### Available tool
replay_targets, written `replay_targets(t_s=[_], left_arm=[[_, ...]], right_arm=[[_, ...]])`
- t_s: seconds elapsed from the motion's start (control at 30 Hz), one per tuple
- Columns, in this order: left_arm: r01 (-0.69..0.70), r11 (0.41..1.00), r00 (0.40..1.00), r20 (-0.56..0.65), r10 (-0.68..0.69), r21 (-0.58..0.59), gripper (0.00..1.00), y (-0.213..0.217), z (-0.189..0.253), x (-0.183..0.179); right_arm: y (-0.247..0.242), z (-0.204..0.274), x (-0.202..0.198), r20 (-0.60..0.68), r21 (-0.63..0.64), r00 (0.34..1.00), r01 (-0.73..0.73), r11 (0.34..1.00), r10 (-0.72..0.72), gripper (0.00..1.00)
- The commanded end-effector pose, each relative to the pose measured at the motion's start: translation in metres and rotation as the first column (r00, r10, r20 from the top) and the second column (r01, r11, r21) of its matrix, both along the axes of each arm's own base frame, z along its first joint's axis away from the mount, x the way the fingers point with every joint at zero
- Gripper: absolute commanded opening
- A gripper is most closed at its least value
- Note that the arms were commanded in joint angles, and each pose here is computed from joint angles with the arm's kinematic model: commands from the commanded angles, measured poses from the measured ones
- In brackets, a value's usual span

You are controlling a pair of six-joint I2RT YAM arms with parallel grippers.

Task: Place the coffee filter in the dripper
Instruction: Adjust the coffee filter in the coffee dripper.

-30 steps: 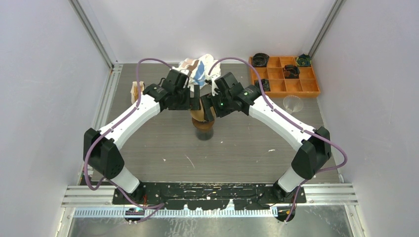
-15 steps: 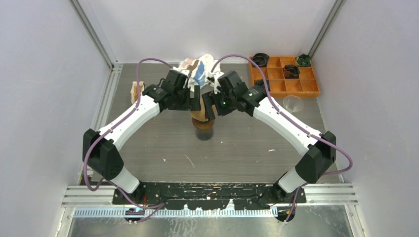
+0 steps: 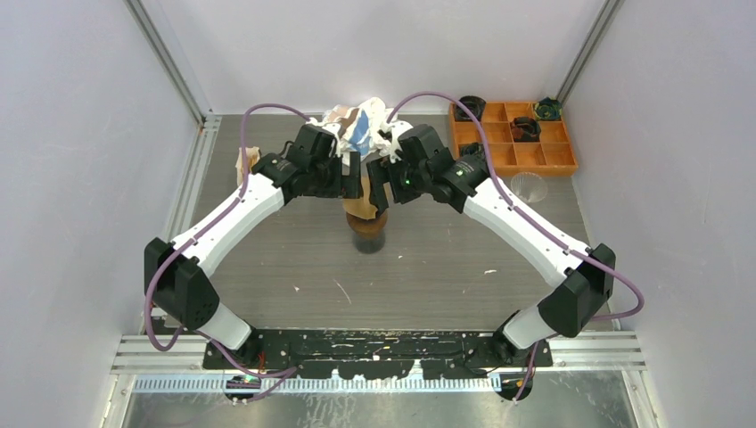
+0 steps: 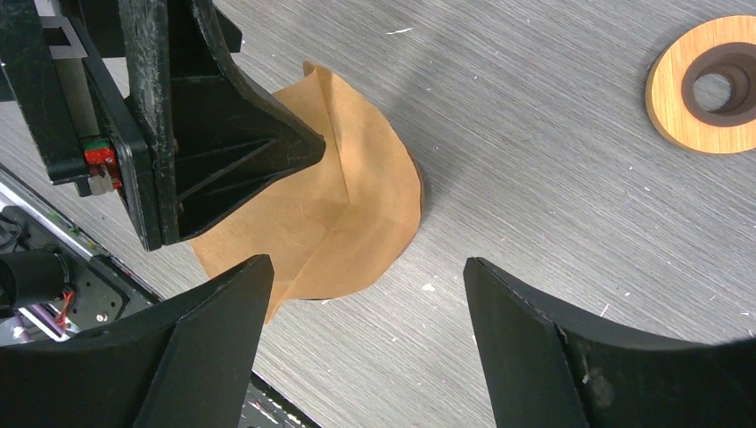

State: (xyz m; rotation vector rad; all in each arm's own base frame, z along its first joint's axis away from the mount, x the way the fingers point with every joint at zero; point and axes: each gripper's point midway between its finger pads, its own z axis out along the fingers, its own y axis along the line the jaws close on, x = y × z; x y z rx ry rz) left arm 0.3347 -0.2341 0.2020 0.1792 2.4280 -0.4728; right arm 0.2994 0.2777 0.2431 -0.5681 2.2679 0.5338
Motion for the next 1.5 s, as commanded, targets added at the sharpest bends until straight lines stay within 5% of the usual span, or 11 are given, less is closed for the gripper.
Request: replay_targets(t_s=[0.0,0.67,1.47], left_arm=[[0.010,1.000,0.998,0.065,-0.009,-0.027,0.93,-0.001,0.019,0.003],[-0.033,0.998,0.998,0.057,0.030,0.051,0.92,0.011,0.007,0.009],[-0.014,0.999,0.998,0.055,0.012,0.030,0.92,0.007,0.009,0.007]], right_arm=[[0.008,0.020,0.006,0.037,0.055,0.999,0.014,0.998,-0.016,0.85],[-0.013,-0.026,0.008,-0.059,-0.152,0.997,0.047,0.987,-0.057,0.84],[-0.001,-0.033,0.011,-0.095,-0.136,0.994,0.033,0.990,-0.047,0.83]])
